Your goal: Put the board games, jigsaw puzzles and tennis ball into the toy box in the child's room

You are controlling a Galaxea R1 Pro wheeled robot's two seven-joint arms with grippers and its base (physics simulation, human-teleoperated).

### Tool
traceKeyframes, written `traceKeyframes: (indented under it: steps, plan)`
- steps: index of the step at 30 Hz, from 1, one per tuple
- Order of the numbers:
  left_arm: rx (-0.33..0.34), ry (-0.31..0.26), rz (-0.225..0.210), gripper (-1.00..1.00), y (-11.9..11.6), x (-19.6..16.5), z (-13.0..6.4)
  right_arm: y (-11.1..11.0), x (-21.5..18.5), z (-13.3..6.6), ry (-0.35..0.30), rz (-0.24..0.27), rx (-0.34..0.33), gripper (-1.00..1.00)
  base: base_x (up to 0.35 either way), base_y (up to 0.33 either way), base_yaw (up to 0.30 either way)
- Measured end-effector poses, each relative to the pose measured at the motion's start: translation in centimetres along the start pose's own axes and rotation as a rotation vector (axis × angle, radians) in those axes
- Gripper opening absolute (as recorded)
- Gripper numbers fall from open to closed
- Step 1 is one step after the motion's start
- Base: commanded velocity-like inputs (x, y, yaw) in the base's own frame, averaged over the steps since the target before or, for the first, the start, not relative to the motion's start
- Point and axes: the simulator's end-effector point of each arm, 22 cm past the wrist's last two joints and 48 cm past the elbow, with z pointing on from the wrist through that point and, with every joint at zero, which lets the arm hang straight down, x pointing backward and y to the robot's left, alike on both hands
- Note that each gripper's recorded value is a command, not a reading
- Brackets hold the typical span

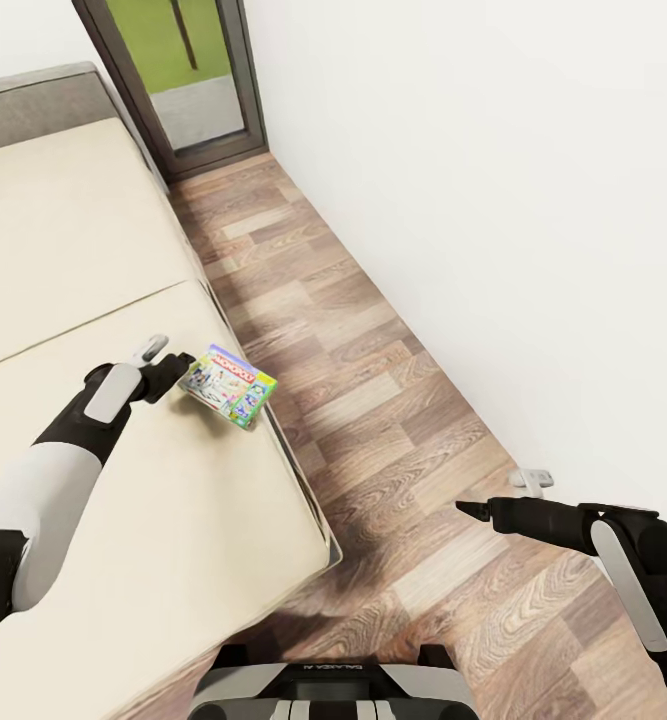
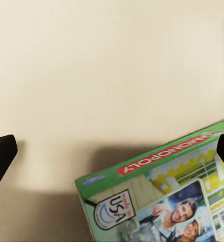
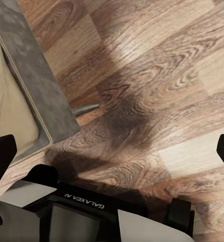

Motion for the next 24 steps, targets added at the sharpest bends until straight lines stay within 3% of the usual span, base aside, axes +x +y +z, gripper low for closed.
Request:
traceKeyframes:
  steps: [24]
  plan:
    - [0.018,-0.006,-0.005,1.00,-0.28,-0.13,0.09,-0.02,0.08,0.22,0.004,0.001,-0.001,1.00,0.000,0.000,-0.005]
